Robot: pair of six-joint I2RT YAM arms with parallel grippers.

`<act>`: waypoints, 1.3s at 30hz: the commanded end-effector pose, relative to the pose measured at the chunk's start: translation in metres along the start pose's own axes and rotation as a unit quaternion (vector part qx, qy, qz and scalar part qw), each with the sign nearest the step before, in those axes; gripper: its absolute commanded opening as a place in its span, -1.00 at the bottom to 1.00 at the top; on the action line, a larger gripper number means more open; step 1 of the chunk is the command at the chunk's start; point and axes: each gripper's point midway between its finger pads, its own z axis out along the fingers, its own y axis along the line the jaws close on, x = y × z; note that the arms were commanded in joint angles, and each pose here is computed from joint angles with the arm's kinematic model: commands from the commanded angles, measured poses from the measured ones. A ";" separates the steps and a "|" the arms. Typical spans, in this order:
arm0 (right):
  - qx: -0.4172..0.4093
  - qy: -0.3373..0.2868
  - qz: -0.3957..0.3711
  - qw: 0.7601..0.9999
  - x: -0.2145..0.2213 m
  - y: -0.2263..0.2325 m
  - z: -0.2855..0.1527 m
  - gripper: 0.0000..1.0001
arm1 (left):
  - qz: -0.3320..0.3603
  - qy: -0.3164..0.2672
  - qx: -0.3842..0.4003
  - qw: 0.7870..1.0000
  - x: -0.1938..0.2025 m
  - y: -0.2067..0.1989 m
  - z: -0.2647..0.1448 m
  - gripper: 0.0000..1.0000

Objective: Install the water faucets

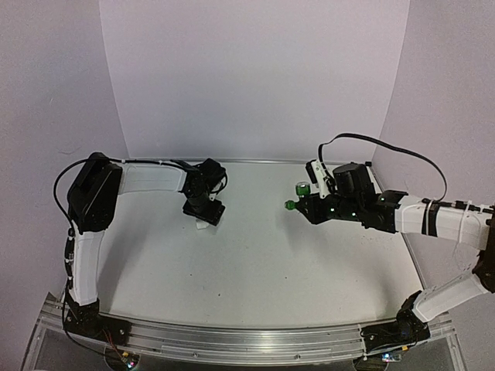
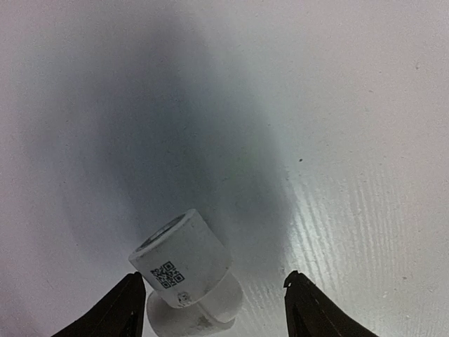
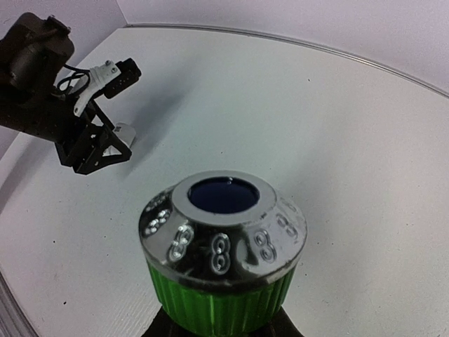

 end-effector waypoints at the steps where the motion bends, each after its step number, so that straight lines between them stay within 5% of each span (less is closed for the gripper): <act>1: -0.012 -0.039 0.002 0.999 -0.021 0.006 -0.011 -1.00 | -0.007 0.007 -0.032 0.999 -0.002 0.010 0.003 0.36; 7: -0.014 -0.035 0.002 0.999 -0.021 0.006 -0.006 -1.00 | -0.015 0.023 -0.044 0.999 0.011 0.014 0.010 0.03; 12: -0.014 -0.030 0.005 0.999 -0.020 0.007 -0.002 -1.00 | -0.023 0.029 -0.034 0.999 0.015 0.011 0.008 -0.44; 17: -0.022 -0.026 0.013 0.999 -0.021 0.010 0.001 -1.00 | -0.070 0.037 0.080 0.994 0.011 -0.019 -0.021 -0.72; 20: -0.022 -0.026 0.016 0.999 -0.021 0.010 0.002 -1.00 | -0.131 0.065 0.229 0.962 0.009 -0.047 -0.051 -0.78; 24: -0.022 -0.028 0.014 0.999 -0.024 0.011 0.003 -1.00 | -0.198 0.111 0.403 0.887 0.014 -0.077 -0.089 -0.77; 30: -0.020 -0.027 0.012 0.999 -0.023 0.010 0.003 -1.00 | -0.253 0.189 0.526 0.790 0.033 -0.099 -0.110 -0.77; 39: -0.022 -0.026 0.015 0.999 -0.022 0.010 0.002 -1.00 | -0.275 0.243 0.531 0.764 0.059 -0.103 -0.080 -0.76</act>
